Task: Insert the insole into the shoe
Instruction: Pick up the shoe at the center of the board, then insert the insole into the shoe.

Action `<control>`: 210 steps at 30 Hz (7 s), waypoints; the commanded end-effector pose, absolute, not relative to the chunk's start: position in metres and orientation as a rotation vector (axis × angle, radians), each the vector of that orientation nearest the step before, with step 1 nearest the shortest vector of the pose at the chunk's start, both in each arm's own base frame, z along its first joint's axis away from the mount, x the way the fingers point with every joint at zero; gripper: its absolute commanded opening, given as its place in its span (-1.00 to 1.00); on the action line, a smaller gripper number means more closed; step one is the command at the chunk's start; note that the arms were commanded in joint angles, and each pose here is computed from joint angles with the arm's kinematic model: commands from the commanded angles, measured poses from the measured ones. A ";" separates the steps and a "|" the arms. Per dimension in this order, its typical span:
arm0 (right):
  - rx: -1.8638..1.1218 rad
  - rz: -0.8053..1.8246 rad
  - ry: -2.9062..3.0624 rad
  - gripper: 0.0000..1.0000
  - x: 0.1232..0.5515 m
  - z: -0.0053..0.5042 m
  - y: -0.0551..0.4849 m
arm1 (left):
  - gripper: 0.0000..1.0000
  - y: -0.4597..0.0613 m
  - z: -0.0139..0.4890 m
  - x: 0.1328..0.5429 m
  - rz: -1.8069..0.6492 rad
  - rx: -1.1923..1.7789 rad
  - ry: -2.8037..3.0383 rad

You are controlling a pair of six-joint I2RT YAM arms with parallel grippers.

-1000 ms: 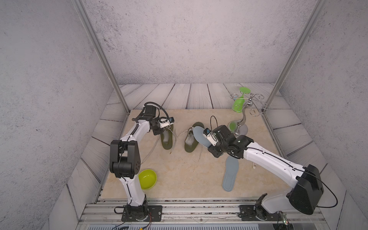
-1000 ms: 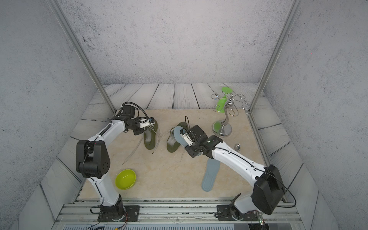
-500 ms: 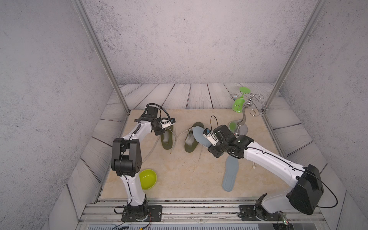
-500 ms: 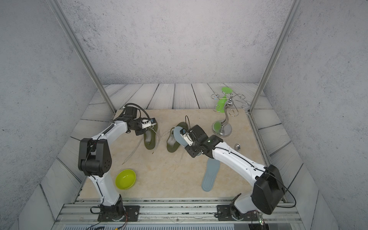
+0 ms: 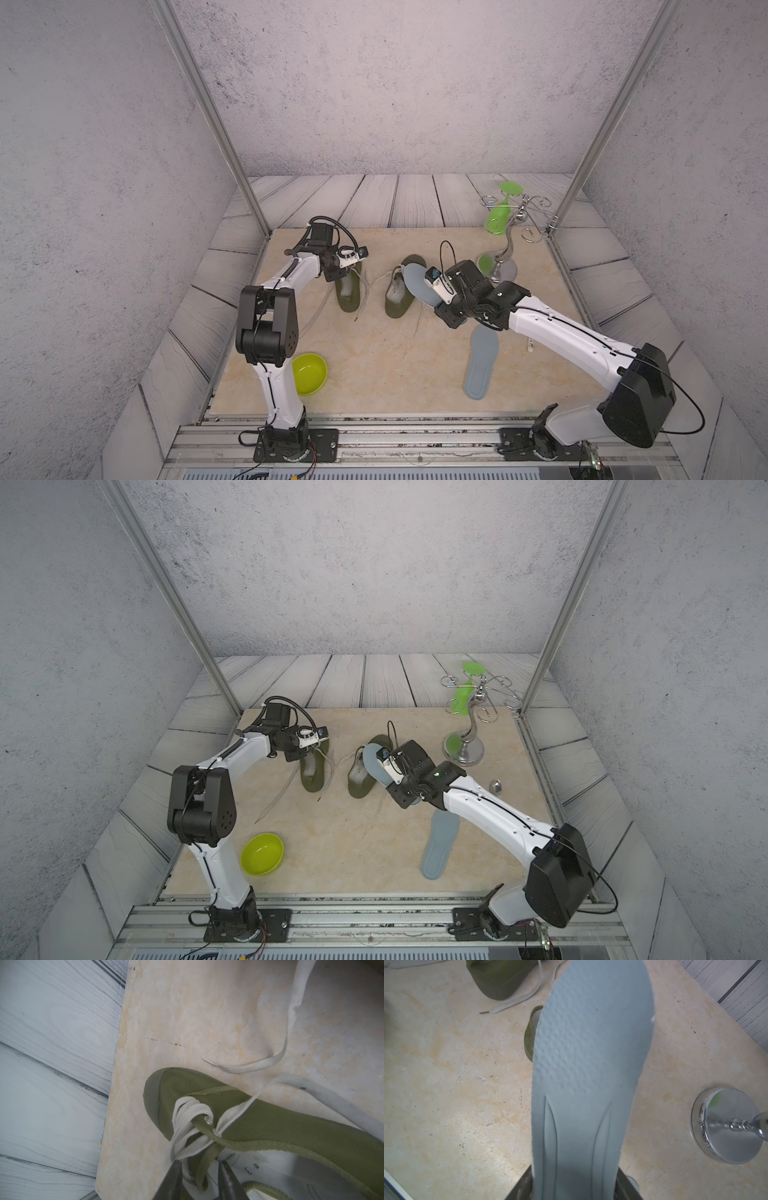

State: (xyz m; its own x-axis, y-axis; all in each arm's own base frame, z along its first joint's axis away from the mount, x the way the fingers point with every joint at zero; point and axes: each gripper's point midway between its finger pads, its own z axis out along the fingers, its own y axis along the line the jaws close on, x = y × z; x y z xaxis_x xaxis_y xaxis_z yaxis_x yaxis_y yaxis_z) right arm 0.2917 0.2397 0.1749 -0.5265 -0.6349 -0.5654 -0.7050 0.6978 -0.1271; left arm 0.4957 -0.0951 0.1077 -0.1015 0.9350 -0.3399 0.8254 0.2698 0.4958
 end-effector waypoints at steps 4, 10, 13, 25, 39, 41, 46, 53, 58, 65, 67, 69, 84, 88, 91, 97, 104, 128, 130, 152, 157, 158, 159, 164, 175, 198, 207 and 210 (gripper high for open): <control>-1.009 0.169 2.291 0.05 0.290 0.187 0.237 | -0.35 -0.096 0.092 0.495 0.254 1.637 1.949; -1.012 0.170 2.291 0.05 0.291 0.187 0.238 | -0.48 -0.094 0.090 0.499 0.279 1.629 1.951; -1.013 0.169 2.292 0.05 0.290 0.187 0.237 | -0.56 -0.094 0.089 0.500 0.284 1.624 1.955; -1.014 0.173 2.292 0.04 0.292 0.187 0.239 | -0.93 -0.095 0.113 0.499 0.281 1.533 2.080; -1.025 0.176 2.292 0.04 0.289 0.188 0.238 | -1.00 -0.099 0.140 0.443 0.294 1.449 2.251; -1.028 0.182 2.301 0.03 0.288 0.184 0.238 | -1.00 -0.098 0.144 0.432 0.275 1.415 2.280; -1.011 0.226 2.322 0.02 0.283 0.182 0.240 | -1.00 -0.101 0.149 0.395 0.197 1.355 2.328; -1.020 0.279 2.357 0.02 0.272 0.179 0.241 | -1.00 -0.097 0.143 0.351 0.171 1.305 2.338; -1.012 0.295 2.362 0.01 0.269 0.179 0.241 | -1.00 -0.080 0.142 0.347 0.325 1.357 2.280; -0.992 0.297 2.360 0.01 0.271 0.182 0.242 | -1.00 -0.086 0.133 0.328 0.256 1.465 2.295; -0.989 0.297 2.359 0.01 0.271 0.182 0.242 | -1.00 -0.090 0.131 0.325 0.242 1.467 2.285; -0.987 0.295 2.358 0.01 0.272 0.182 0.242 | -1.00 -0.095 0.134 0.322 0.200 1.445 2.281; -0.977 0.287 2.349 0.01 0.269 0.183 0.237 | -1.00 -0.131 0.136 0.299 -0.077 1.303 2.327; -0.975 0.281 2.348 0.01 0.268 0.182 0.235 | -1.00 -0.141 0.136 0.299 -0.147 1.233 2.385; -0.976 0.287 2.352 0.01 0.268 0.180 0.236 | -1.00 -0.152 0.135 0.304 -0.208 1.136 2.446; -0.974 0.289 2.355 0.01 0.268 0.180 0.236 | -1.00 -0.150 0.119 0.327 -0.176 0.887 2.671; -1.012 0.302 2.387 0.01 0.262 0.176 0.237 | -1.00 -0.163 0.110 0.333 -0.256 0.779 2.859; -1.078 0.520 2.628 -0.08 0.194 0.165 0.273 | -1.00 -0.190 0.131 0.301 -0.630 0.606 2.654; -1.106 0.524 2.640 -0.08 0.188 0.163 0.276 | -1.00 -0.190 0.127 0.299 -0.629 0.610 2.661; -1.305 0.602 2.778 -0.27 0.151 0.156 0.293 | -1.00 -0.189 0.134 0.291 -0.649 0.635 2.512; -1.296 0.665 2.793 -0.29 0.145 0.157 0.297 | -1.00 -0.188 0.135 0.290 -0.641 0.641 2.482; -1.295 0.678 2.792 -0.29 0.145 0.157 0.299 | -1.00 -0.187 0.135 0.289 -0.639 0.641 2.474; -1.297 0.694 2.792 -0.29 0.144 0.157 0.301 | -1.00 -0.188 0.136 0.289 -0.641 0.641 2.465; -1.303 0.776 2.812 -0.29 0.140 0.152 0.311 | -1.00 -0.188 0.140 0.286 -0.646 0.653 2.423; -1.221 0.892 2.839 -0.28 0.148 0.145 0.328 | -1.00 -0.188 0.134 0.278 -0.658 0.702 2.402; -1.116 0.777 2.915 -0.30 0.188 0.135 0.327 | -1.00 -0.192 0.137 0.274 -0.695 0.718 2.370; -1.226 0.688 2.970 -0.31 0.181 0.131 0.314 | -1.00 -0.193 0.137 0.282 -0.668 0.727 2.373; -1.252 0.681 2.994 -0.31 0.173 0.130 0.306 | -1.00 -0.194 0.136 0.283 -0.665 0.743 2.374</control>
